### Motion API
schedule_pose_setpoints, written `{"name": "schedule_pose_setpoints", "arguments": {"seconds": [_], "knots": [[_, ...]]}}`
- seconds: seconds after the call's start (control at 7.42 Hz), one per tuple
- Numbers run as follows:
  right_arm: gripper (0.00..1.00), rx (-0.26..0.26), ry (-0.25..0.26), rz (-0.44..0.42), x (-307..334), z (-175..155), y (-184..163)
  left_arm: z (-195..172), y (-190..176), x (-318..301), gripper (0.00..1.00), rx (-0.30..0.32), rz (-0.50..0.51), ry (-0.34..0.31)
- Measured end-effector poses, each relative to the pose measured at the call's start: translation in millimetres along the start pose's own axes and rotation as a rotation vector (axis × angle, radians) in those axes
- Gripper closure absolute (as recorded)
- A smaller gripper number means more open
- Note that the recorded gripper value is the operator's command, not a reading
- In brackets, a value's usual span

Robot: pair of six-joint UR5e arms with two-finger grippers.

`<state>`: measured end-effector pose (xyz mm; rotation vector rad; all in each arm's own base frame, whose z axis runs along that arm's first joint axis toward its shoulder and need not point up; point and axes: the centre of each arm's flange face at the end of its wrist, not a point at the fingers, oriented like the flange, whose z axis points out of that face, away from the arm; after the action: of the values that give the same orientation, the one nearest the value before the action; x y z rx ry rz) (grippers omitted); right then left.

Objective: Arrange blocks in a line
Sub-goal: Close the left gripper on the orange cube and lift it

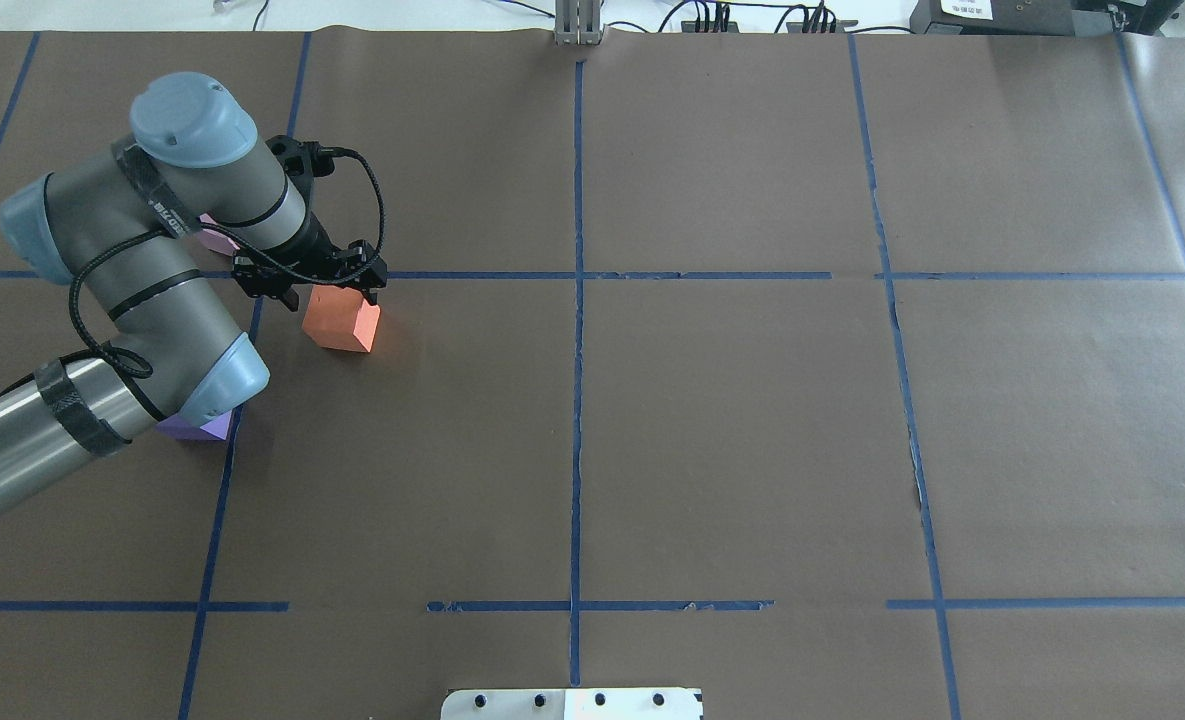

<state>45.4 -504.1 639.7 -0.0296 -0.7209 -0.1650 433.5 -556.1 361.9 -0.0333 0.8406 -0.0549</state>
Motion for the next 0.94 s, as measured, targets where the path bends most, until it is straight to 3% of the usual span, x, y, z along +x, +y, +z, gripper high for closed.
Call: {"name": "schedule_pose_setpoints", "arguments": {"seconds": [0.4, 0.54, 0.81, 0.94], "knots": [[0.0, 0.0, 0.0, 0.0, -0.1, 0.1, 0.0, 9.9, 0.3, -1.3, 0.03, 0.008, 0.01, -0.001], [0.0, 0.0, 0.0, 0.0, -0.2, 0.1, -0.1, 13.2, 3.5, -1.0, 0.22, 0.007, 0.018, 0.004], [0.0, 0.0, 0.0, 0.0, -0.1, 0.1, 0.0, 15.6, 7.2, -0.1, 0.83, 0.008, 0.032, 0.014], [0.0, 0.0, 0.0, 0.0, 0.0, 0.0, 0.0, 15.3, 7.9, -0.4, 0.94, 0.009, 0.038, 0.016]]}}
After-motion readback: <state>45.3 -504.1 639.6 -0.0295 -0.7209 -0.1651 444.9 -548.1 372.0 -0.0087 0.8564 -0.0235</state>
